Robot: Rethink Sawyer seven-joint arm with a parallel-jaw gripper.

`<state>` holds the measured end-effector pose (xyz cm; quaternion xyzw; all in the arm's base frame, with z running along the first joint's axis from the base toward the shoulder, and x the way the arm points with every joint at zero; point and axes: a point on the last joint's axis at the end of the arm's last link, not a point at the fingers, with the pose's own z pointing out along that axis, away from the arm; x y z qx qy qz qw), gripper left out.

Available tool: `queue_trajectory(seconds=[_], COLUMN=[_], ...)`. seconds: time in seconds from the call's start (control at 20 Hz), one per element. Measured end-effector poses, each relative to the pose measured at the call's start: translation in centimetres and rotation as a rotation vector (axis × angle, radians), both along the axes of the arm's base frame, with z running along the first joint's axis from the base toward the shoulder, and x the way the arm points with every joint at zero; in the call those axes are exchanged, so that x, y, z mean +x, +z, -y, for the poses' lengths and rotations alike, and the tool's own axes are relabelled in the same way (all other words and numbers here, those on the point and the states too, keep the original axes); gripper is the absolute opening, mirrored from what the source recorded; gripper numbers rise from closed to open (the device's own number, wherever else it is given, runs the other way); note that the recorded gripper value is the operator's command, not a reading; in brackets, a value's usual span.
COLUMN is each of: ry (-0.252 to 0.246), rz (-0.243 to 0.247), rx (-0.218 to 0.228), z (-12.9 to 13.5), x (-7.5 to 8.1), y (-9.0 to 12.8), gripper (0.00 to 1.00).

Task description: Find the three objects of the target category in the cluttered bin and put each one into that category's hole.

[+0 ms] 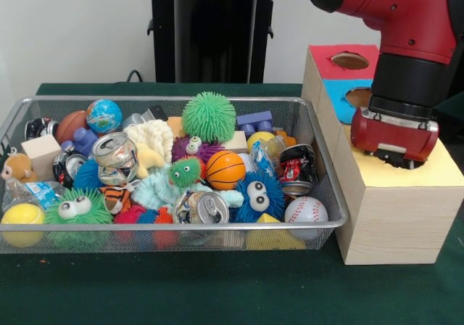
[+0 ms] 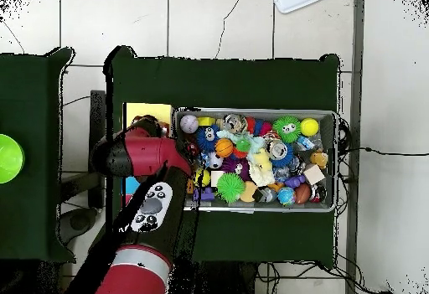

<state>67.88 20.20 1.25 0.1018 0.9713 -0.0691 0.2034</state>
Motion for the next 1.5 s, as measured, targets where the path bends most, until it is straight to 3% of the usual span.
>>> queue_trajectory(seconds=[0.3,0.65,1.05,1.5], ry=[-0.002,-0.022,-0.046,-0.053], rz=[-0.004,-0.051,-0.102,-0.115], rx=[0.002,0.024,0.051,0.059], z=[0.0,-0.1,-0.3,-0.4], x=[-0.1,-0.7,-1.4,-1.5], y=[0.2,0.8,3.5,5.1], gripper=[0.00,0.00,0.00,0.00])
